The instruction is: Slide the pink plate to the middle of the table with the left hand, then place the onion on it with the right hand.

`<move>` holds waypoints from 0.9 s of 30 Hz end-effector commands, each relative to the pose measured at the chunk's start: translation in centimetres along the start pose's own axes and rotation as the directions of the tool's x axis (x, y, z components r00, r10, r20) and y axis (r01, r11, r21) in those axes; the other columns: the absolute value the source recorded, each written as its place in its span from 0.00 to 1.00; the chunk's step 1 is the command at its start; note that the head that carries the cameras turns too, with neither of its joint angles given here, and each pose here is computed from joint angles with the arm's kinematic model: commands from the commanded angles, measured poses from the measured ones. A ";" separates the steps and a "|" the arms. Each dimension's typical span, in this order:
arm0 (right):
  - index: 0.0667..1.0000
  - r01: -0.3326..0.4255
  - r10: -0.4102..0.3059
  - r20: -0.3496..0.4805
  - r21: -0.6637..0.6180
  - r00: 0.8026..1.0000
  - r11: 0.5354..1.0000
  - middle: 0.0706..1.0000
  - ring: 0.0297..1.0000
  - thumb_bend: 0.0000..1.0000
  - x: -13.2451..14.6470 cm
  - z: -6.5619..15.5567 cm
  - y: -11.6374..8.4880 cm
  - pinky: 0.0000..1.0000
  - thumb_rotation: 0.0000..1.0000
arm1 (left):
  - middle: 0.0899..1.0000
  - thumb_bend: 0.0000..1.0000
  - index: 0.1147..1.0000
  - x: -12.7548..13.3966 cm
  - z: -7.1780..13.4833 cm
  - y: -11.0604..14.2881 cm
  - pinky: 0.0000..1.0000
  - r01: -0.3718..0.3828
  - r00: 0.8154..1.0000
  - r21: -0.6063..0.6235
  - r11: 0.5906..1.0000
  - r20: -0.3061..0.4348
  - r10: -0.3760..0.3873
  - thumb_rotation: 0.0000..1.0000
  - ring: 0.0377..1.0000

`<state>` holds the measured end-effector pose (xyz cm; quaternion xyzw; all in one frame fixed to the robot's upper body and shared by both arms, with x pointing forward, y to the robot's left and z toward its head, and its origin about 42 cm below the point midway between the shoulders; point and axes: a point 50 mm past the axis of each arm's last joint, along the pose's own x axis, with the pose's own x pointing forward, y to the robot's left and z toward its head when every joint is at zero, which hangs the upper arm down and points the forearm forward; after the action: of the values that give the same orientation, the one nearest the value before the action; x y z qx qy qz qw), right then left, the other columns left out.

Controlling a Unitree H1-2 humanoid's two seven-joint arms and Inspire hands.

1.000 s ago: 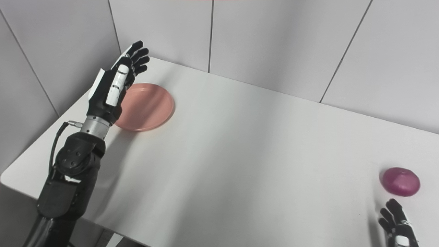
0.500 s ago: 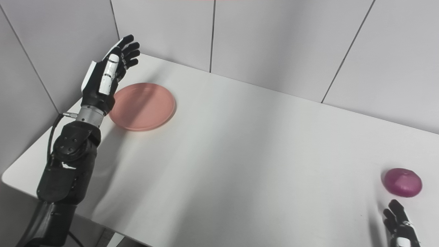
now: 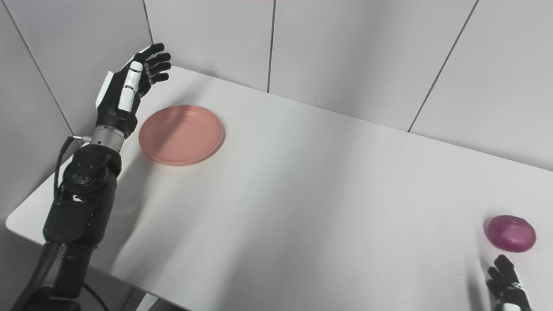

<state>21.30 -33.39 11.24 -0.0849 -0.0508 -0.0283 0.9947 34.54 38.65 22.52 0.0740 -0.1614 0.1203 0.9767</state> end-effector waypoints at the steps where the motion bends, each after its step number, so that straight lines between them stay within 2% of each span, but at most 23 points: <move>1: 0.90 0.005 -0.005 0.034 -0.005 0.999 1.000 0.93 0.93 0.67 0.6 0.4 -0.5 0.93 0.97 | 0.80 0.39 0.77 2.0 2.6 0.9 0.79 -0.019 0.996 0.011 1.000 0.092 0.018 1.00 0.82; 14: 0.89 0.005 -0.005 0.033 0.006 0.999 1.000 0.92 0.92 0.67 0.6 0.6 -0.5 0.92 0.96 | 0.77 0.35 0.74 3.5 2.0 2.8 0.77 -0.074 0.996 0.003 0.997 0.046 0.074 1.00 0.78; 27: 0.87 0.006 -0.006 0.027 0.000 1.000 1.000 0.90 0.89 0.68 0.5 0.6 -0.6 0.85 0.95 | 0.76 0.33 0.73 5.4 -0.4 3.8 0.76 -0.106 0.994 -0.011 0.994 -0.017 0.106 1.00 0.78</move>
<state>21.27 -33.47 11.26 -0.0795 -0.0514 -0.0286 0.9951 37.50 42.76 20.70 0.0487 -0.0991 0.1711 0.9790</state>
